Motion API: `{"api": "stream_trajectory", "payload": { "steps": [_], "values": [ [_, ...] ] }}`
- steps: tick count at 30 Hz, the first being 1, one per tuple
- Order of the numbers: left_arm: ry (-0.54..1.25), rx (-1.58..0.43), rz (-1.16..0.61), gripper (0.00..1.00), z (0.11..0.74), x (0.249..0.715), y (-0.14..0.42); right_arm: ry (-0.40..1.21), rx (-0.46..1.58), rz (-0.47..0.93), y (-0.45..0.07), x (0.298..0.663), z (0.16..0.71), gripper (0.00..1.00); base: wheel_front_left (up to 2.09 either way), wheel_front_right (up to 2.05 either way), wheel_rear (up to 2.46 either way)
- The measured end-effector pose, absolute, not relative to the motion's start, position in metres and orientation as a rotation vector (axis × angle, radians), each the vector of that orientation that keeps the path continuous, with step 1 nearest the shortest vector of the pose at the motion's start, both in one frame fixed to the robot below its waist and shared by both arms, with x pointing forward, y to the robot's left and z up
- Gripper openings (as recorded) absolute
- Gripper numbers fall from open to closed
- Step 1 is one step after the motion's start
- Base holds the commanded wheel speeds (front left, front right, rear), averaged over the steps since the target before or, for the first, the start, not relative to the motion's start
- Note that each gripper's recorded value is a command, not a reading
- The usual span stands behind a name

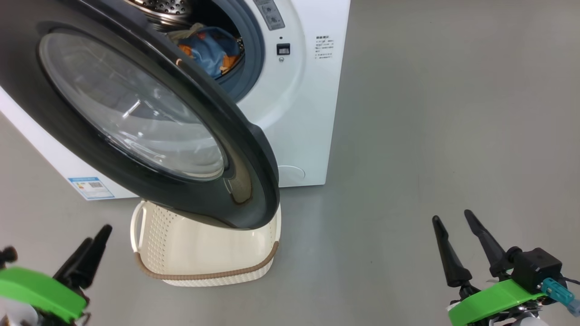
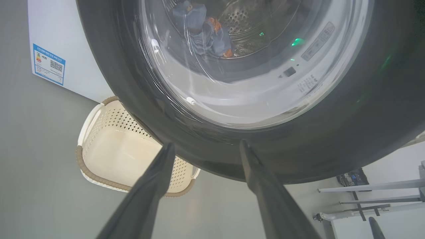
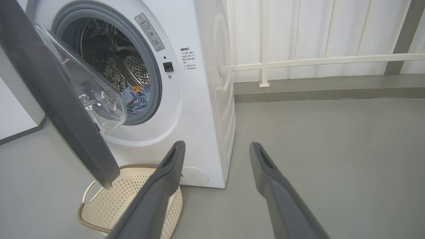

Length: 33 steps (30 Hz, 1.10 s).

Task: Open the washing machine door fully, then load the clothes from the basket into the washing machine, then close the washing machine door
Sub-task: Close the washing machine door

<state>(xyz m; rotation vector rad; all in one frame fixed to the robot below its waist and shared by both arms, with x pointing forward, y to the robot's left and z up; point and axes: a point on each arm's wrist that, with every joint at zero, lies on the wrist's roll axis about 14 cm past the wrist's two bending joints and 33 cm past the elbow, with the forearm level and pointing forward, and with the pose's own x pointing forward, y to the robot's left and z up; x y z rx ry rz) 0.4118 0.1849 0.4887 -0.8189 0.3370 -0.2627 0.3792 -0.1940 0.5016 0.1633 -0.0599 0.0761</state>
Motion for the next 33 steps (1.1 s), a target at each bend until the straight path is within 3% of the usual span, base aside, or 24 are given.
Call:
{"api": "stream_trajectory", "payload": {
  "steps": [12,21,33],
  "values": [
    [0.191,-0.509,-0.251,1.0,0.47,0.398,0.185,-0.083,0.151,0.015,-0.216,0.372,0.508,1.0,0.0,0.0,0.0],
    [0.039,-0.313,-0.217,1.0,0.49,0.402,0.187,-0.072,0.15,-0.007,-0.223,0.365,0.505,1.0,0.0,0.0,0.0],
    [-0.008,-0.208,-0.181,1.0,0.492,0.394,0.183,-0.072,0.147,-0.026,-0.23,0.362,0.504,1.0,0.0,0.0,0.0]
  ]
}}
